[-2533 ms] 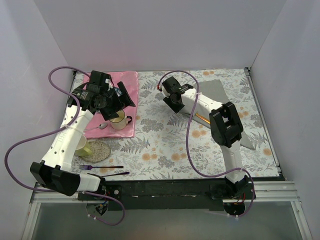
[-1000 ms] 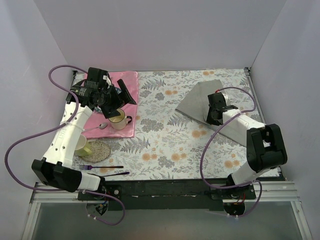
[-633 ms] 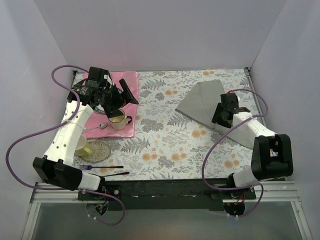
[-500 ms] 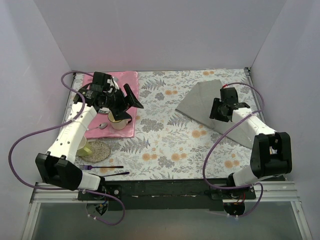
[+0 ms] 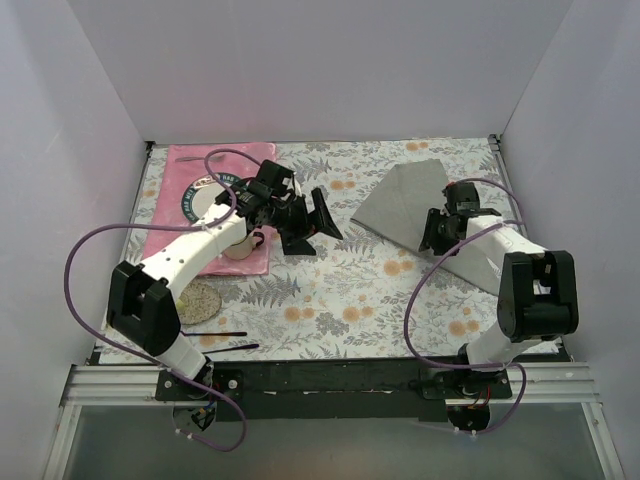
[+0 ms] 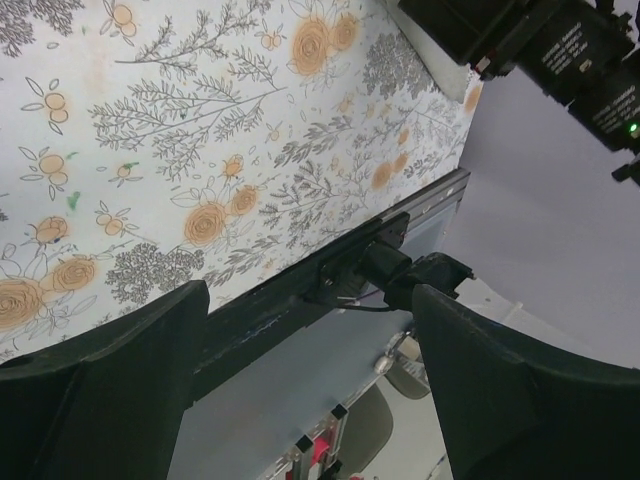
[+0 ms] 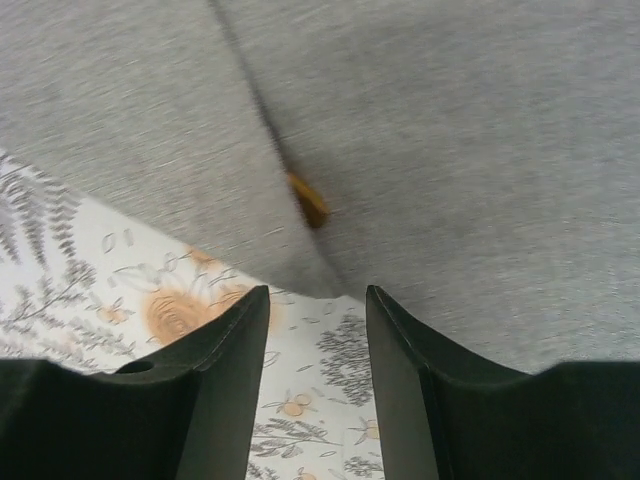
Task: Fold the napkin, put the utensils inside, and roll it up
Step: Fold the napkin
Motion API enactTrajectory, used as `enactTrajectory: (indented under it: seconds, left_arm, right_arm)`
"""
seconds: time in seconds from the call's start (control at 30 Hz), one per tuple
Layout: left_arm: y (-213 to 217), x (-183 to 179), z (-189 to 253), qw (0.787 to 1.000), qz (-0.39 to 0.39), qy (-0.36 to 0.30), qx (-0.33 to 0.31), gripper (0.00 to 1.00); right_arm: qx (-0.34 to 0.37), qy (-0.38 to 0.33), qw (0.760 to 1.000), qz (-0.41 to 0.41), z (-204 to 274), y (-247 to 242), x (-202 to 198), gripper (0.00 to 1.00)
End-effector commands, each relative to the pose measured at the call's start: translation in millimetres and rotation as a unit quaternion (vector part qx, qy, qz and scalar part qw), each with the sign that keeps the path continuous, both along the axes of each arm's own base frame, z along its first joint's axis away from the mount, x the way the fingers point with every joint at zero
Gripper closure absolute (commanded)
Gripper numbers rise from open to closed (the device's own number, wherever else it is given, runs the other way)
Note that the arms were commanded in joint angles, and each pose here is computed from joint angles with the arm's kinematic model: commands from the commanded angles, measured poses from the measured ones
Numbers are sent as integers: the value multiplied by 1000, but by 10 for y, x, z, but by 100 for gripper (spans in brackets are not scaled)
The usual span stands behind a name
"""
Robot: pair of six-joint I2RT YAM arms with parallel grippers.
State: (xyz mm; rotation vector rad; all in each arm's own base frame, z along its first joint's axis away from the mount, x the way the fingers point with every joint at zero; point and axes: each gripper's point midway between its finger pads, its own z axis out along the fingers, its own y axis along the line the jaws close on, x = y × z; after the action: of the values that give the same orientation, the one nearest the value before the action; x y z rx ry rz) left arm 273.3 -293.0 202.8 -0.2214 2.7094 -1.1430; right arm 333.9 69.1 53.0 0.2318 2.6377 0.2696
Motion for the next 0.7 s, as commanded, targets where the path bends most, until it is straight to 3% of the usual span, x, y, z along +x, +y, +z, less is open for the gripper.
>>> enactTrajectory:
  seconds: [0.0,0.13,0.27,0.47,0.67]
  left_arm:
    - [10,20,378,998,6,-61,7,15]
    - [209,-131,613,994,-3,-100,34,11]
    - [348,-311,696,992,-19,-121,41,11]
    - [514,-462,879,986,-33,-152,54,10]
    - [694,-470,852,980,-41,-168,97,8]
  right_arm:
    - [-5,30,998,-61,43,-383,-27,49]
    - [32,19,983,-178,278,-809,-217,39]
    - [17,39,957,-286,185,-1330,-488,29]
    - [61,-25,928,-366,231,-1687,-675,28]
    - [85,-14,908,-410,-38,-1707,-915,34]
